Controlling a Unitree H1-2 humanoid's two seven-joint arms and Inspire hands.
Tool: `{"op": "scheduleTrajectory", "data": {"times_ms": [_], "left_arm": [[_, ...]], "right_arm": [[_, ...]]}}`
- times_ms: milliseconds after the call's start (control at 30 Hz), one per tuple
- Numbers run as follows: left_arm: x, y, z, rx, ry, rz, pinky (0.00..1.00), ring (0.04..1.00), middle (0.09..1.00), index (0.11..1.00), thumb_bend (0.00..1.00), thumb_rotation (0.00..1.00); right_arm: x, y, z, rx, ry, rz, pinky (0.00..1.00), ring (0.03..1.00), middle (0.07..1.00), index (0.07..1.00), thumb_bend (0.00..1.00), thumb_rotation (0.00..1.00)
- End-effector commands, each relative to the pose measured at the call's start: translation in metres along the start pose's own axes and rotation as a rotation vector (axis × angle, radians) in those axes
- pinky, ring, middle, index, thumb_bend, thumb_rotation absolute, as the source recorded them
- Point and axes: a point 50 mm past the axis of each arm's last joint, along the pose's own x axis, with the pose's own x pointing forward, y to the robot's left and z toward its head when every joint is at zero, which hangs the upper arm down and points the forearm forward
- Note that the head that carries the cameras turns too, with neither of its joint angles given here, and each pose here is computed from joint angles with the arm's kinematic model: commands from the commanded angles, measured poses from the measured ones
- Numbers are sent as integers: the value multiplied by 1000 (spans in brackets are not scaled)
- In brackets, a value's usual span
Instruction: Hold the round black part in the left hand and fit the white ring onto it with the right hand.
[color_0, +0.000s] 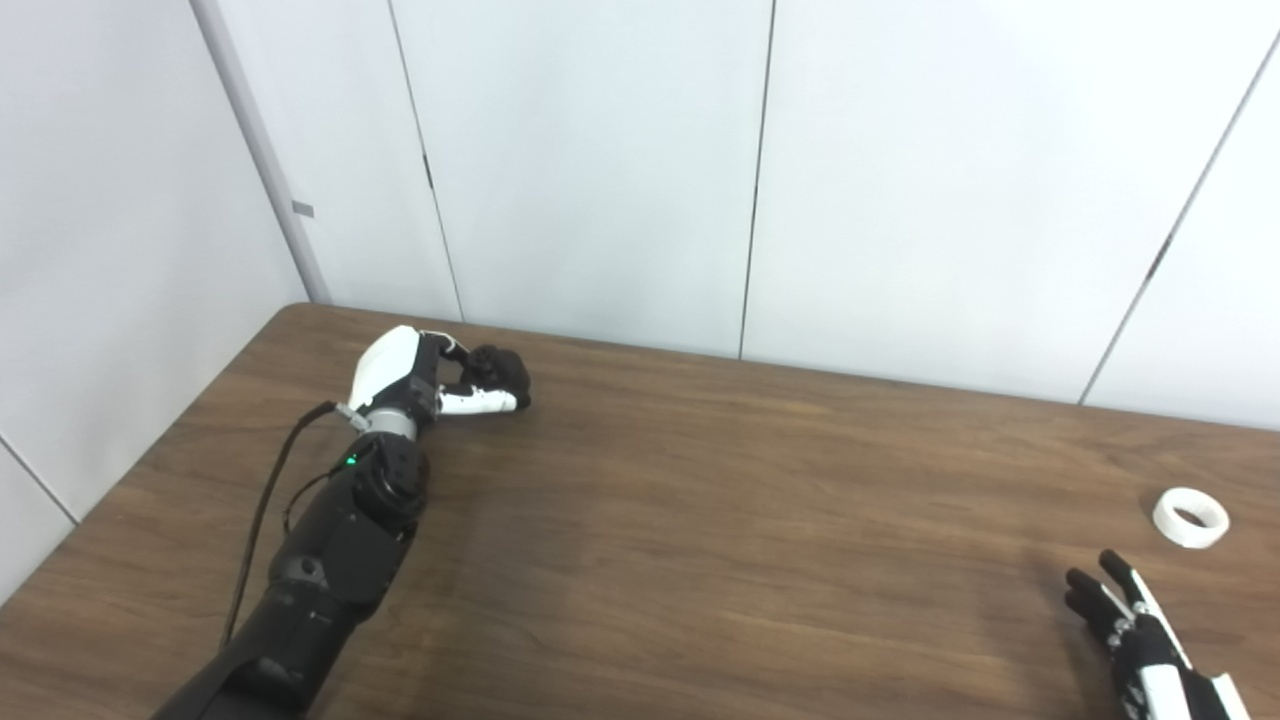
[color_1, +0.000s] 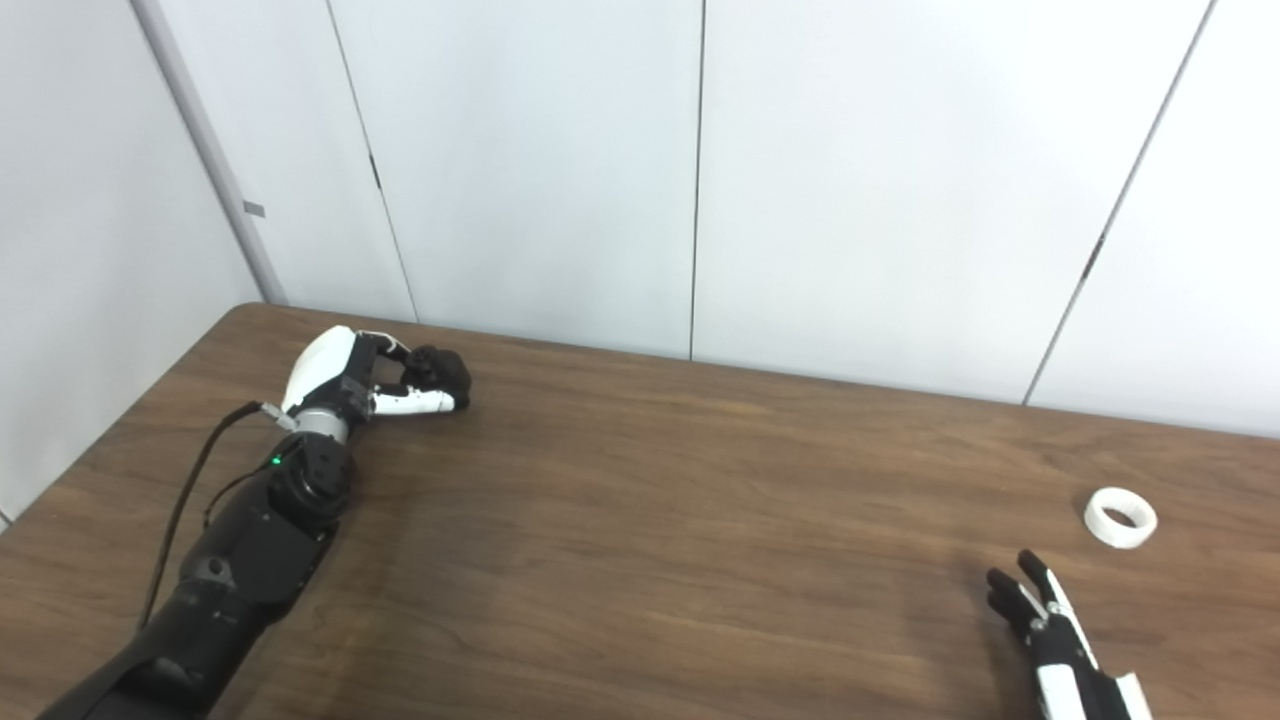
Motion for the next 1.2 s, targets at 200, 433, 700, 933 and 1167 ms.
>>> {"op": "scheduleTrajectory", "data": {"times_ms": [200, 433, 700, 933, 1167], "left_arm": [[0, 30, 23, -31, -73, 95, 1000, 937, 784, 485, 521, 46], [-24, 36, 46, -22, -169, 72, 1000, 938, 780, 485, 520, 47], [-72, 28, 71, 46, -298, 40, 1000, 913, 779, 485, 523, 48], [-111, 11, 87, 102, -418, 27, 1000, 889, 778, 484, 523, 50], [-153, -18, 98, 101, -499, -73, 1000, 895, 797, 485, 523, 52]], "right_arm": [[-3, -5, -1, -13, 14, -16, 1000, 897, 900, 965, 611, 1000], [-2, -3, -1, -9, 16, -14, 1000, 898, 901, 969, 606, 1000], [1, -1, -1, -1, 1, -11, 1000, 887, 901, 965, 580, 1000], [5, 2, -1, 2, 2, -9, 1000, 897, 900, 964, 614, 1000], [8, 8, 5, 11, -3, -17, 1000, 907, 891, 960, 610, 1000]]}}
